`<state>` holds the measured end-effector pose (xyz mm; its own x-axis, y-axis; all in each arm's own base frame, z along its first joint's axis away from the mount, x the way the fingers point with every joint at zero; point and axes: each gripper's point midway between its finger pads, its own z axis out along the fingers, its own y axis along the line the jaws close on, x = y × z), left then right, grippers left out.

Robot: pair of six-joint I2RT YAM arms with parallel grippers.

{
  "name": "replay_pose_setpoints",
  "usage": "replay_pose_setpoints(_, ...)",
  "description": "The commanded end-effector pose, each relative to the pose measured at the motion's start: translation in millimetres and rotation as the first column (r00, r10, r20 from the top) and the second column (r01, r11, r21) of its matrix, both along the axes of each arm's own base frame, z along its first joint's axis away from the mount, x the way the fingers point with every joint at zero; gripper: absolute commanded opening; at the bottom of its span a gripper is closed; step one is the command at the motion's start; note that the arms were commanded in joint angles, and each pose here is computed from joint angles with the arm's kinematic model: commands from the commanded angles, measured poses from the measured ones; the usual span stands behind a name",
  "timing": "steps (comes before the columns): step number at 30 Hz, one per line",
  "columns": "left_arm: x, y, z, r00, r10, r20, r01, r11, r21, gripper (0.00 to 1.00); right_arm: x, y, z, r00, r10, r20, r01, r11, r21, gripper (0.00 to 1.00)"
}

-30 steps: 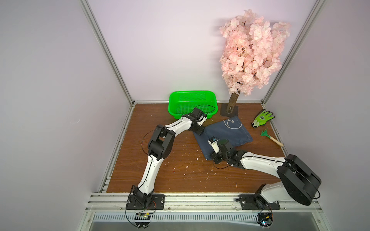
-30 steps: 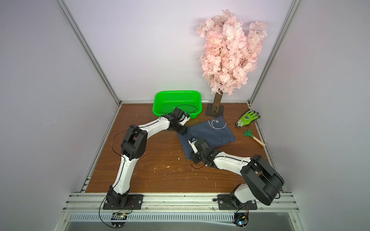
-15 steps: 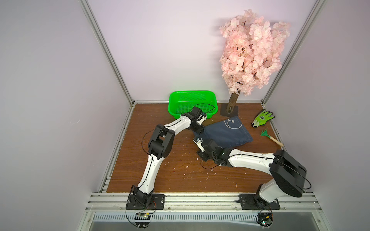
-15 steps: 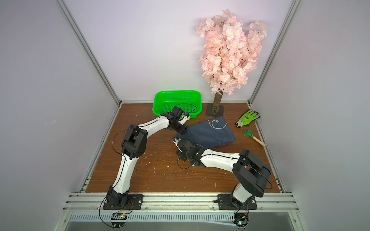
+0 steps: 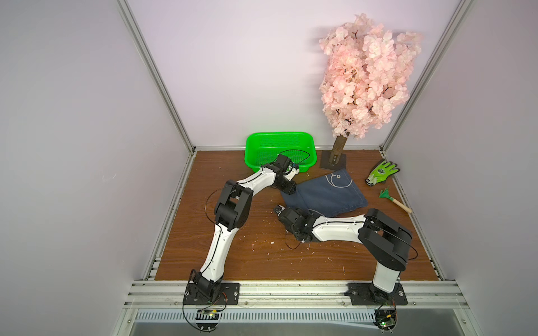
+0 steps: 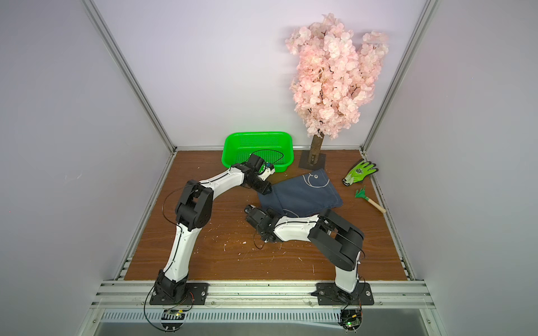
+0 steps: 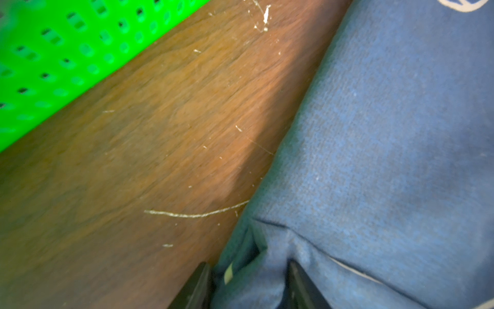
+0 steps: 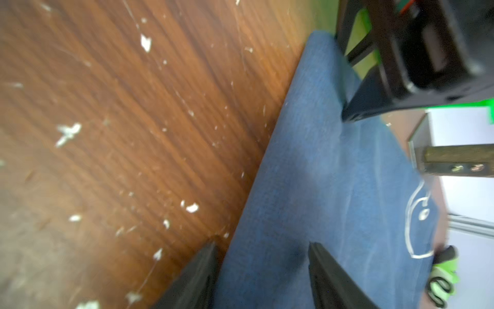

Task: Roll up the pillowcase
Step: Roll the pillowcase at the center of the board.

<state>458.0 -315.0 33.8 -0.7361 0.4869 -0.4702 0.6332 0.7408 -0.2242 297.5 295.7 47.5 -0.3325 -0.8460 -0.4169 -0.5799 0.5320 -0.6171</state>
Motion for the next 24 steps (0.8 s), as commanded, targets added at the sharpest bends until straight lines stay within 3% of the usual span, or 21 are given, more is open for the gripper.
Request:
replay_pose_setpoints(1,-22.9,19.2,-44.2,0.989,0.02,-0.15,-0.009,0.997,0.07,0.49,2.8,-4.9,4.5,0.999,0.0,0.042,0.003,0.997,-0.083,0.58)
replay_pose_setpoints(5,-21.6,20.5,-42.9,0.989,0.02,-0.148,-0.01,0.998,0.066,0.49,2.6,-10.8,-4.8,0.999,-0.016,0.035,0.02,0.992,-0.124,0.49)
replay_pose_setpoints(13,-20.8,21.2,-38.2,0.989,0.017,-0.146,-0.008,0.998,0.06,0.5,5.9,-2.2,10.5,0.999,-0.035,0.037,0.037,0.998,-0.049,0.13)
replay_pose_setpoints(19,-11.3,21.0,-16.7,0.994,0.026,-0.101,-0.022,0.999,0.044,0.54,-2.9,16.4,27.4,0.998,-0.032,-0.045,0.038,0.99,0.137,0.05)
replay_pose_setpoints(24,6.6,19.6,25.3,0.999,0.037,-0.003,-0.037,0.999,0.016,0.6,-17.5,29.8,36.1,0.984,-0.006,-0.177,0.071,0.93,0.36,0.02)
